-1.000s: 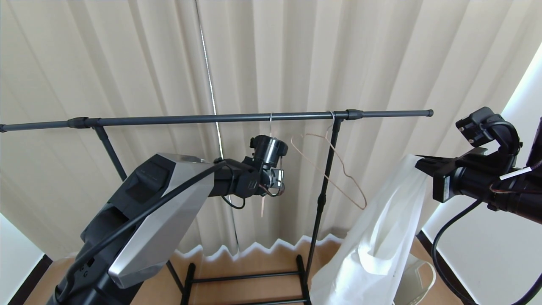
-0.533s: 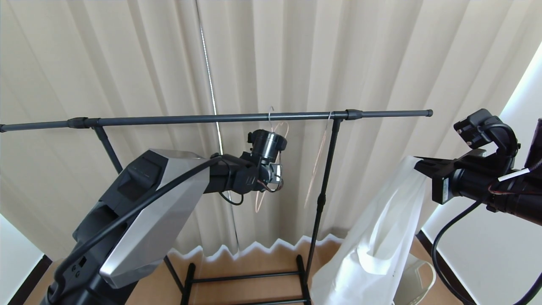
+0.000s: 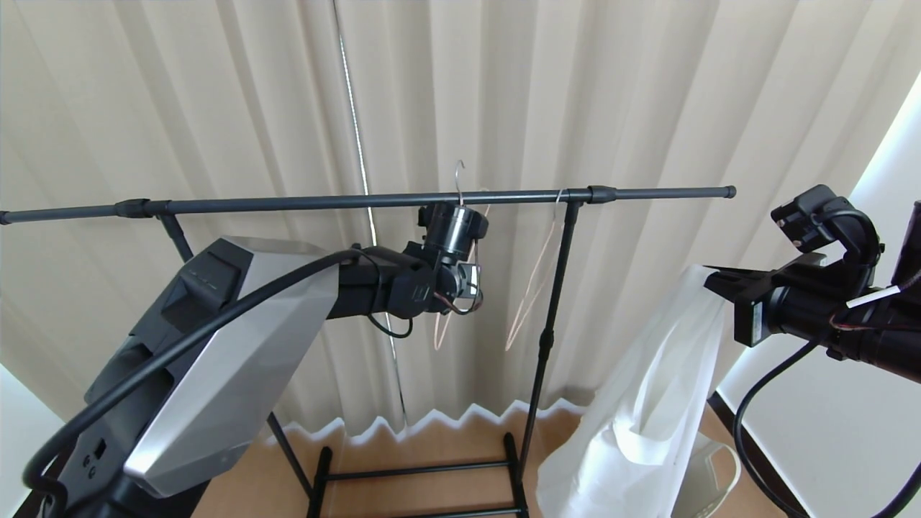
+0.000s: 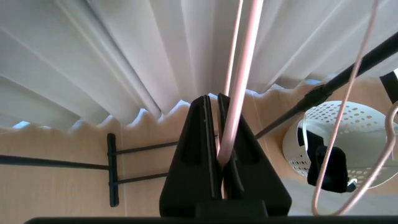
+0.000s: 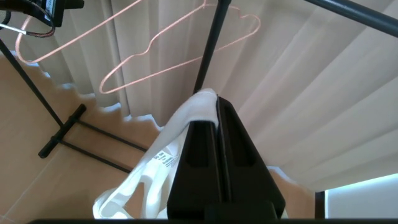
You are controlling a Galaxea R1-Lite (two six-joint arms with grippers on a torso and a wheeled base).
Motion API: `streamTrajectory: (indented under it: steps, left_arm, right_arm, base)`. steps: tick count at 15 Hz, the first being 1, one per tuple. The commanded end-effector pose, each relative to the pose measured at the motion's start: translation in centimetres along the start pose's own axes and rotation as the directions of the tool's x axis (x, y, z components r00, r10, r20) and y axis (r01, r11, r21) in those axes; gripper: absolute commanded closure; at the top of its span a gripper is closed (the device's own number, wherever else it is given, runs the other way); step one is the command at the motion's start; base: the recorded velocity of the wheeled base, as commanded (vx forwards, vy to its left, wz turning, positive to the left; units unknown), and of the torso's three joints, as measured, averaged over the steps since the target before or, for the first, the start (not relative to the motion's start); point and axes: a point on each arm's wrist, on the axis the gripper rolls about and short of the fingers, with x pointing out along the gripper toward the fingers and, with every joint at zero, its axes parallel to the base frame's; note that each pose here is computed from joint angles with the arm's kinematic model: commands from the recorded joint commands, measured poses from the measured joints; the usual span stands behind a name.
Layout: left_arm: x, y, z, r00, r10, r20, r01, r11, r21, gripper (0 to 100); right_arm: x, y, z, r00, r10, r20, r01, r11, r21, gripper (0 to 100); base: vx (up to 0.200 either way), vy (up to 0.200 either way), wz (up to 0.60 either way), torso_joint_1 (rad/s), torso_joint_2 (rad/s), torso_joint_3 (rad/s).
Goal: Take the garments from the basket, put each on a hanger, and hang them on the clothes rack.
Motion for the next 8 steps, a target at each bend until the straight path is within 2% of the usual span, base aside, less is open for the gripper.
streamTrajectory:
  steps: [1, 8]
  left_arm:
    - [-1.3, 0.1, 0.5, 1.0, -0.007, 0.004, 0.007, 1.0, 0.003, 100]
    - [-4.0, -0.1, -0.4, 0.999, -0.026, -0.042, 0.029, 0.998, 0.059, 100]
  right_arm:
    - [0.0, 0.0, 0.1, 1.0, 0.0, 0.003, 0.0, 1.0, -0.001, 100]
    - [0.0, 0.0, 0.1, 1.0, 0.0, 0.003, 0.0, 1.0, -0.001, 100]
  base:
    - [0.0, 0.0, 0.0, 0.0, 0.0, 0.0]
    - [0.0, 0.0, 0.0, 0.0, 0.0, 0.0]
